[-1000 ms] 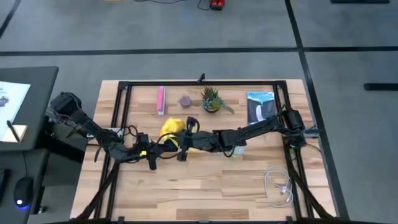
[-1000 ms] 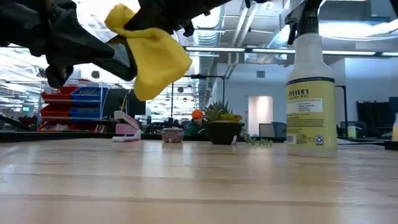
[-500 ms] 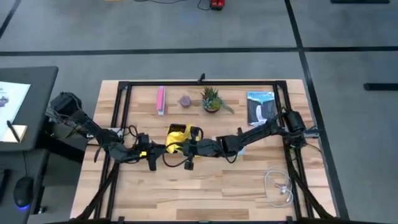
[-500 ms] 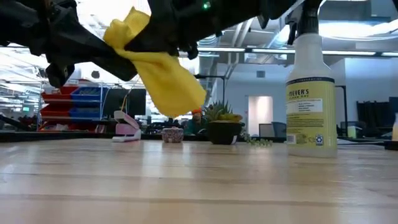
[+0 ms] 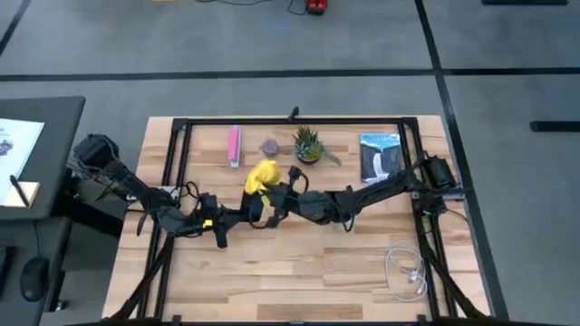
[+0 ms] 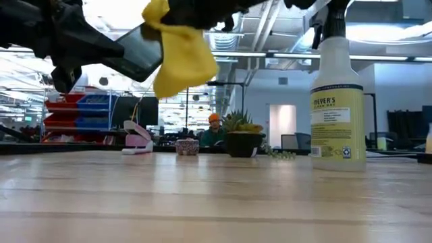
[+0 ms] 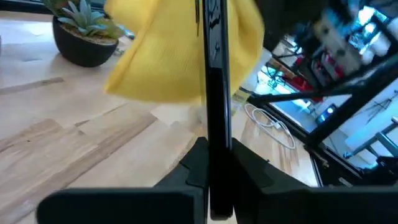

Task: Apply microfiber cloth
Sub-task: Wipe the front of the cellphone with the yellow microfiber cloth

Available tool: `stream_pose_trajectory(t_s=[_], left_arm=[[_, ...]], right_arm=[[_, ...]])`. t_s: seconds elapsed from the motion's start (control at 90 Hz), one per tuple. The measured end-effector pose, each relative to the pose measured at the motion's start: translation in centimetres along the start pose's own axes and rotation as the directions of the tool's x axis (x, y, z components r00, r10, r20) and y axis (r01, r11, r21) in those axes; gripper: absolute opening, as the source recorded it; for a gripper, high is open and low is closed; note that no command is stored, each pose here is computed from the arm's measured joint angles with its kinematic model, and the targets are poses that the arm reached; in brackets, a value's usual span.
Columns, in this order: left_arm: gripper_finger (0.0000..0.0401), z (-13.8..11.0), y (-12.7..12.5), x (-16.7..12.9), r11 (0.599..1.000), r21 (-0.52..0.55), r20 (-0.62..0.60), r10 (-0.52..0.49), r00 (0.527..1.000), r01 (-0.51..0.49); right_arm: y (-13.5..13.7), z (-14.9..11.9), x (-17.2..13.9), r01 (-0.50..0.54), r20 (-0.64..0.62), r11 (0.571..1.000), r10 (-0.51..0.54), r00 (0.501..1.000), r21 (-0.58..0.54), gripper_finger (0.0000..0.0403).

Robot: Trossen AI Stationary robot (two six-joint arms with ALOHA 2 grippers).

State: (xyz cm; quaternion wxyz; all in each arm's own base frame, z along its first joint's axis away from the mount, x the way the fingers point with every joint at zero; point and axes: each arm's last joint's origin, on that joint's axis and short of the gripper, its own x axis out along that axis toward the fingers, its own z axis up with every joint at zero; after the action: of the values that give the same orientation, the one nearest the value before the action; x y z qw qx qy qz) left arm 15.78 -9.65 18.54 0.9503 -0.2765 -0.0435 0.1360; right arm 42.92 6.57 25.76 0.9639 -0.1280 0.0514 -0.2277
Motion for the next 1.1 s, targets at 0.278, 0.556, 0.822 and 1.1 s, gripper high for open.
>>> stream_pose_trajectory(t_s=[0.278,0.556,0.822,1.1], left_arm=[[0.0015,0.0,0.0,0.0,1.0,0.01,0.0,-0.002,1.0,0.002],[0.0015,0.0,0.0,0.0,1.0,0.031,0.005,0.002,1.0,-0.002],[0.0015,0.2,-0.1,0.0,1.0,0.005,0.019,0.002,1.0,-0.002],[0.0015,0.2,-0.1,0.0,1.0,0.008,0.016,-0.001,1.0,0.001]], right_arm=[[2.7,-2.7,0.6,-0.221,-0.009,0.97,0.223,0.975,0.098,0.0],[5.6,-6.3,0.8,-0.281,-0.062,0.945,0.294,0.954,0.166,0.0],[3.5,-3.4,0.2,-0.104,-0.043,0.994,0.105,0.994,0.027,0.0],[0.4,-0.7,-0.4,0.01,-0.084,1.0,-0.012,0.996,-0.03,0.0]])
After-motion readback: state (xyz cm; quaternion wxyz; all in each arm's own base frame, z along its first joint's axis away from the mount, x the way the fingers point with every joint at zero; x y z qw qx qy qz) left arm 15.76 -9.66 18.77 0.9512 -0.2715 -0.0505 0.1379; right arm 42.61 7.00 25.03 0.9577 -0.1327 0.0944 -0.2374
